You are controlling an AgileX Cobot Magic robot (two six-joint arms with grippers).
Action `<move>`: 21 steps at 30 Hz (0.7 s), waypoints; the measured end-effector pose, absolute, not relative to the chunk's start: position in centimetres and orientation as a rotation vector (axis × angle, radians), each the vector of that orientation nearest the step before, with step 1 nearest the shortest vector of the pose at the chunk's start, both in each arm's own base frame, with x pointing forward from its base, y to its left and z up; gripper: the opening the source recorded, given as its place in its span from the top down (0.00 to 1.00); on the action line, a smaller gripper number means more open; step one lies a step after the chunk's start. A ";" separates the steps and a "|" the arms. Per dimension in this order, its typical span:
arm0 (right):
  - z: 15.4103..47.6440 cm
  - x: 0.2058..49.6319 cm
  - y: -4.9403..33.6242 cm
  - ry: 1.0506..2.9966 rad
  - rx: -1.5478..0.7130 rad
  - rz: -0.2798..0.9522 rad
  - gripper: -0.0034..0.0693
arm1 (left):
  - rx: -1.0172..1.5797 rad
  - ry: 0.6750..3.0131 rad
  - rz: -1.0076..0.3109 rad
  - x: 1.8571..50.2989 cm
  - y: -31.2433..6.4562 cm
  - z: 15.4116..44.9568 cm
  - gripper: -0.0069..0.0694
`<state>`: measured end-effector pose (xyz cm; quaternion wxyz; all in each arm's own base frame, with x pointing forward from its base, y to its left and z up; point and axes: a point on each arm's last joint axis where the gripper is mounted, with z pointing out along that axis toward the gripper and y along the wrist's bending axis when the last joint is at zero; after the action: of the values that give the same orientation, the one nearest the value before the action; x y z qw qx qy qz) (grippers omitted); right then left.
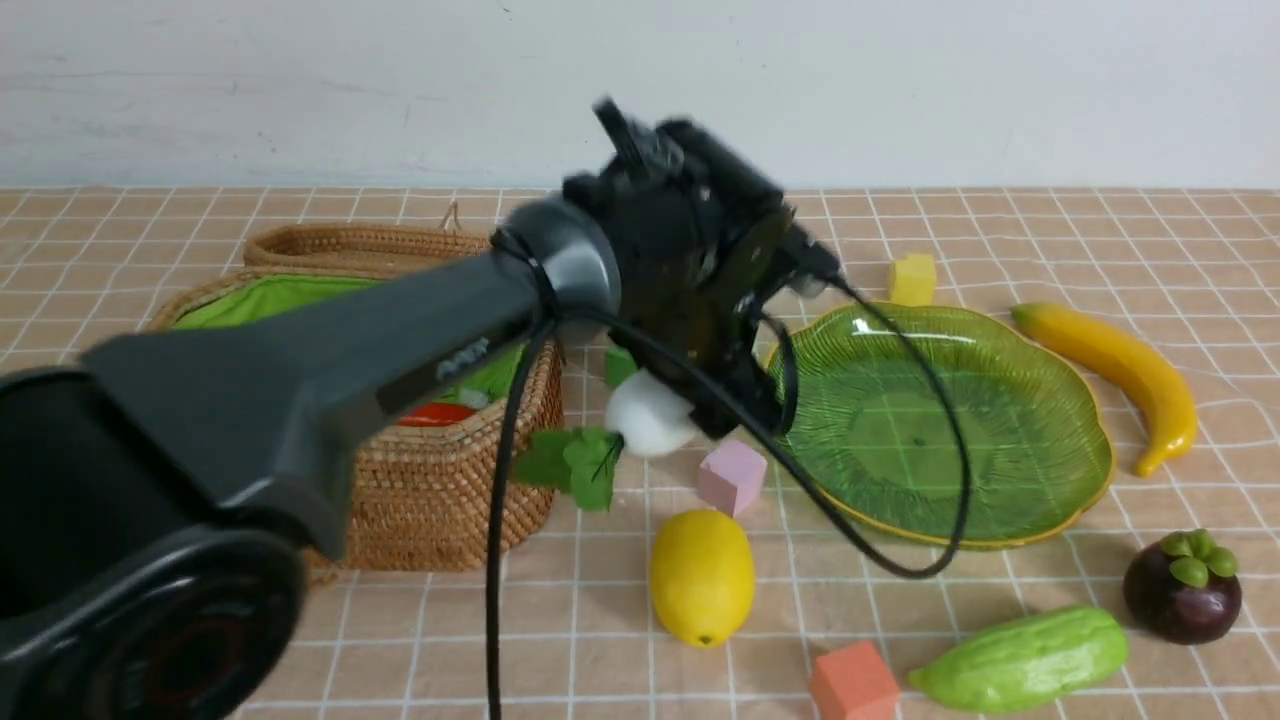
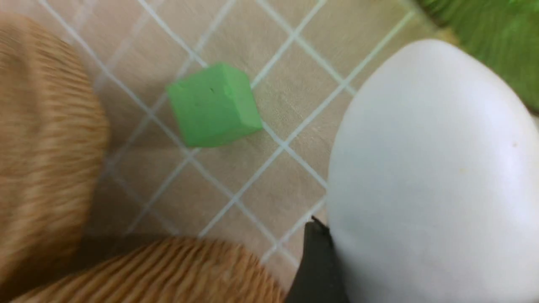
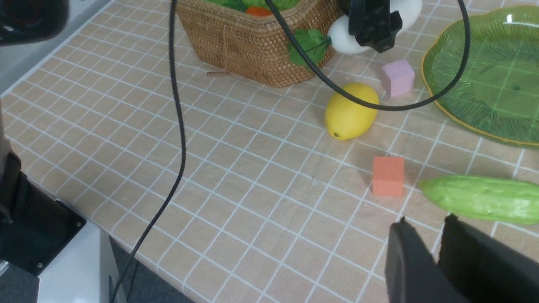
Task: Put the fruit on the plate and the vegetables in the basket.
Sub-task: Take a daikon with your left arm and place it on the basket on the left.
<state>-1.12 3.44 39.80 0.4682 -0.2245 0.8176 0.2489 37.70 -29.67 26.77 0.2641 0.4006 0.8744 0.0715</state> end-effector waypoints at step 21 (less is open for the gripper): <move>40.2 -0.9 3.4 1.953 -0.555 0.593 0.74 | 1.486 2.259 0.464 37.5 -11.4 33.6 0.20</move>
<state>-0.90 3.44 40.16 0.4909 -0.2285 0.8044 0.2444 37.53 -11.37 33.59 0.1977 0.5311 0.8071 0.1659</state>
